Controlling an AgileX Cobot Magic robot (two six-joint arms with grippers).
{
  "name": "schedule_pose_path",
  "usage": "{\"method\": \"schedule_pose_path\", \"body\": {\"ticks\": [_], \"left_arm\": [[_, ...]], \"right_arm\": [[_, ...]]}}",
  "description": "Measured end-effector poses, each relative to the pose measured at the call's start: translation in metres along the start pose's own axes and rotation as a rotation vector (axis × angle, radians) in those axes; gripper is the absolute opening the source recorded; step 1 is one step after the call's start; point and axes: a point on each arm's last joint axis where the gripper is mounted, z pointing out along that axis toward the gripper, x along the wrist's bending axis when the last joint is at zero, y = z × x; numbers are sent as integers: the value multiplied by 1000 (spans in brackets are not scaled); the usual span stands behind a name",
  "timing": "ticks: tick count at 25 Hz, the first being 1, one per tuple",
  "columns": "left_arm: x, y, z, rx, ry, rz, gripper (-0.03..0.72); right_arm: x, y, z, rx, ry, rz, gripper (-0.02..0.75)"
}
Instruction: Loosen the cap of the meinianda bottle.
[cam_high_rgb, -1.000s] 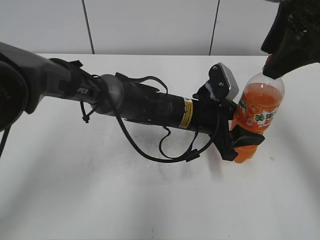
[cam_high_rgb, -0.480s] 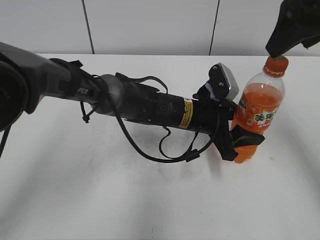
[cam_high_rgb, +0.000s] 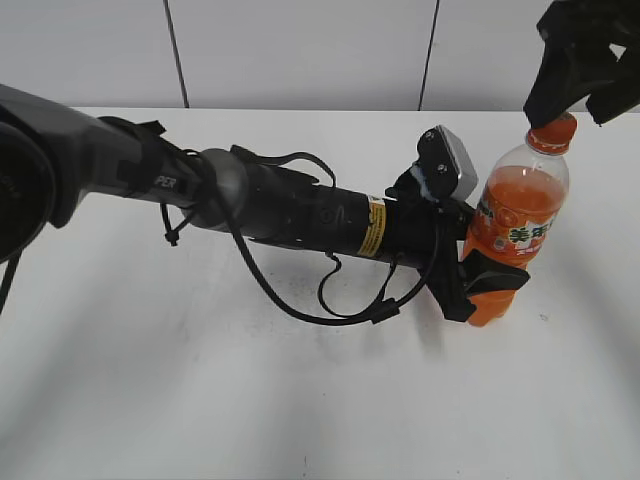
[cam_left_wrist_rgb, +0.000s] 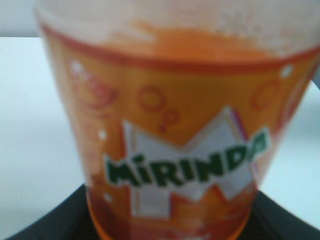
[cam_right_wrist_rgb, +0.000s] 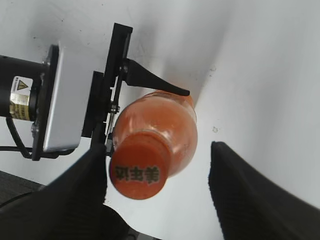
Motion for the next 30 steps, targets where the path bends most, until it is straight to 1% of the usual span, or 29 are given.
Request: {"method": "schedule_pose_path", "body": {"ticks": [6, 8, 10, 11, 16, 18, 19, 21, 23, 27, 30], "left_arm": [[0, 0, 0, 1, 1, 0, 405], [0, 0, 0, 1, 1, 0, 405], [0, 0, 0, 0, 1, -1, 405], [0, 0, 0, 0, 1, -2, 405], [0, 0, 0, 1, 2, -2, 405], [0, 0, 0, 1, 2, -3, 405], [0, 0, 0, 1, 2, -3, 405], [0, 0, 0, 1, 2, -3, 405], [0, 0, 0, 1, 2, -3, 405], [0, 0, 0, 1, 2, -3, 405], [0, 0, 0, 1, 3, -5, 405]], "right_arm": [[0, 1, 3, 8, 10, 6, 434], [1, 1, 3, 8, 19, 9, 368], [2, 1, 3, 7, 29, 13, 272], [2, 1, 3, 6, 30, 13, 256], [2, 1, 3, 5, 32, -5, 256], [3, 1, 3, 4, 33, -56, 256], [3, 1, 3, 3, 34, -113, 256], [3, 1, 3, 0, 36, -283, 256], [3, 1, 3, -6, 40, -533, 256], [4, 1, 2, -17, 42, -928, 256], [4, 2, 2, -23, 41, -1055, 251]]}}
